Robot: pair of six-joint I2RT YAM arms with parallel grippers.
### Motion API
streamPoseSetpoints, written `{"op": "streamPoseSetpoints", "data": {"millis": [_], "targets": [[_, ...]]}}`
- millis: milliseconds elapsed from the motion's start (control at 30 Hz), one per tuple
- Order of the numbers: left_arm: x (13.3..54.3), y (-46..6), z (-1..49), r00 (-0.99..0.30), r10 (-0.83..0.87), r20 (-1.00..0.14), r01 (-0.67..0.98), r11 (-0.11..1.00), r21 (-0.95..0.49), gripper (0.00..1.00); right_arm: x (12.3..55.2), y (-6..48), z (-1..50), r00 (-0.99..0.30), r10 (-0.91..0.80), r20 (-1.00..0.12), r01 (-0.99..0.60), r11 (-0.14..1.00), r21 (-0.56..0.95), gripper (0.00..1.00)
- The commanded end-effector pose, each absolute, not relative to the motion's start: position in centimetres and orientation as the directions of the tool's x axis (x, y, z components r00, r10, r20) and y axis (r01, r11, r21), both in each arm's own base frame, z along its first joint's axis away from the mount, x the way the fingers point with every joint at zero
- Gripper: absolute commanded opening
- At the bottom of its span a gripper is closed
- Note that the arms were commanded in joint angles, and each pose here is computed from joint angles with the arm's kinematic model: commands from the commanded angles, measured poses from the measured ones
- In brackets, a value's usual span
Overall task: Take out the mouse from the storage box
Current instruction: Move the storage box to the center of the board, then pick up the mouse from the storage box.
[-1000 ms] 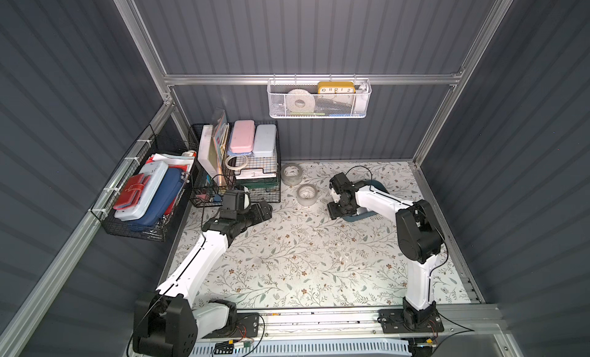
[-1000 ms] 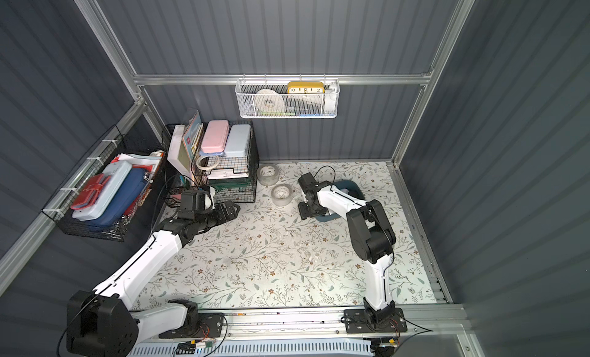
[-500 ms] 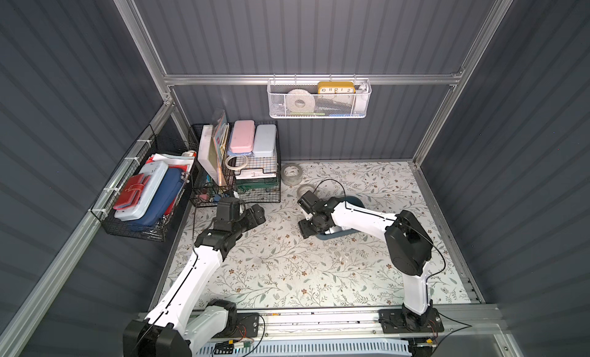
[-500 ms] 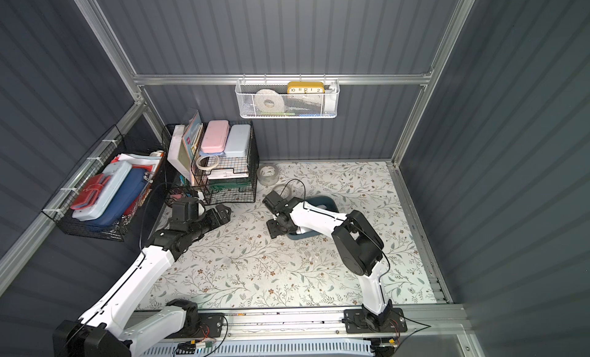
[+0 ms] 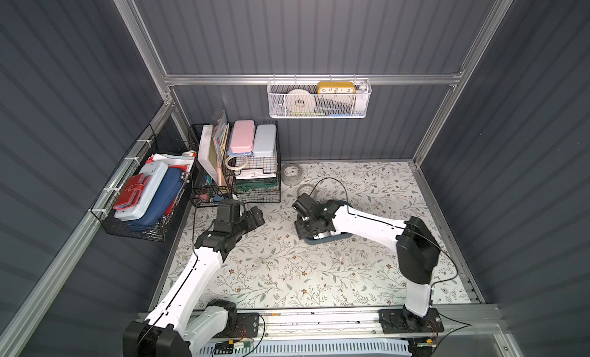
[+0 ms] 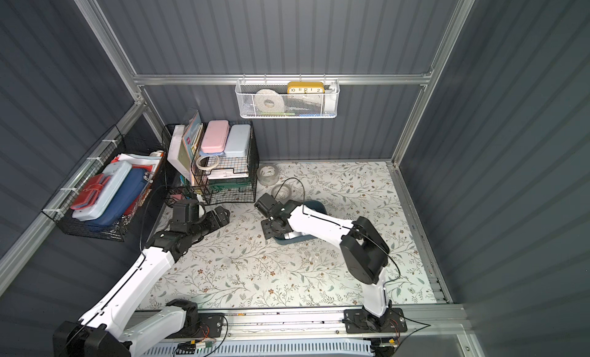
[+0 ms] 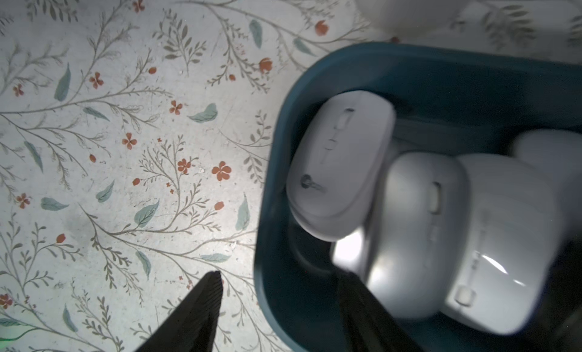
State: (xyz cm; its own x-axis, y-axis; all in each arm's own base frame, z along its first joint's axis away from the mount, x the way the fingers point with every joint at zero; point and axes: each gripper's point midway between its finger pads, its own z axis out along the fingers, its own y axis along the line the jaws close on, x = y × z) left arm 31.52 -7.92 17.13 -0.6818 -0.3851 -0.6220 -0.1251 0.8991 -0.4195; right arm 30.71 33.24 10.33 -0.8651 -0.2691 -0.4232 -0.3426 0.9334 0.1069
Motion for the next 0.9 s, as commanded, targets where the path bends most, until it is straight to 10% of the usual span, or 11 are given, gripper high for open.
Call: {"op": "streamPoseSetpoints", "data": {"millis": [0,867], "targets": [[31.3,-9.9,16.5,-0.728,-0.353,-0.588,-0.052,0.883,-0.467,0.99,32.5,29.4,11.5,-0.872,-0.161,-0.463,-0.234,0.967,0.104,0.64],[31.3,-21.5,11.3,-0.905,-0.128,-0.406,0.151,0.795,-0.587,0.99,34.9,27.1,6.4,-0.92,-0.173,-0.351,-0.213,0.974,0.08,0.73]]}}
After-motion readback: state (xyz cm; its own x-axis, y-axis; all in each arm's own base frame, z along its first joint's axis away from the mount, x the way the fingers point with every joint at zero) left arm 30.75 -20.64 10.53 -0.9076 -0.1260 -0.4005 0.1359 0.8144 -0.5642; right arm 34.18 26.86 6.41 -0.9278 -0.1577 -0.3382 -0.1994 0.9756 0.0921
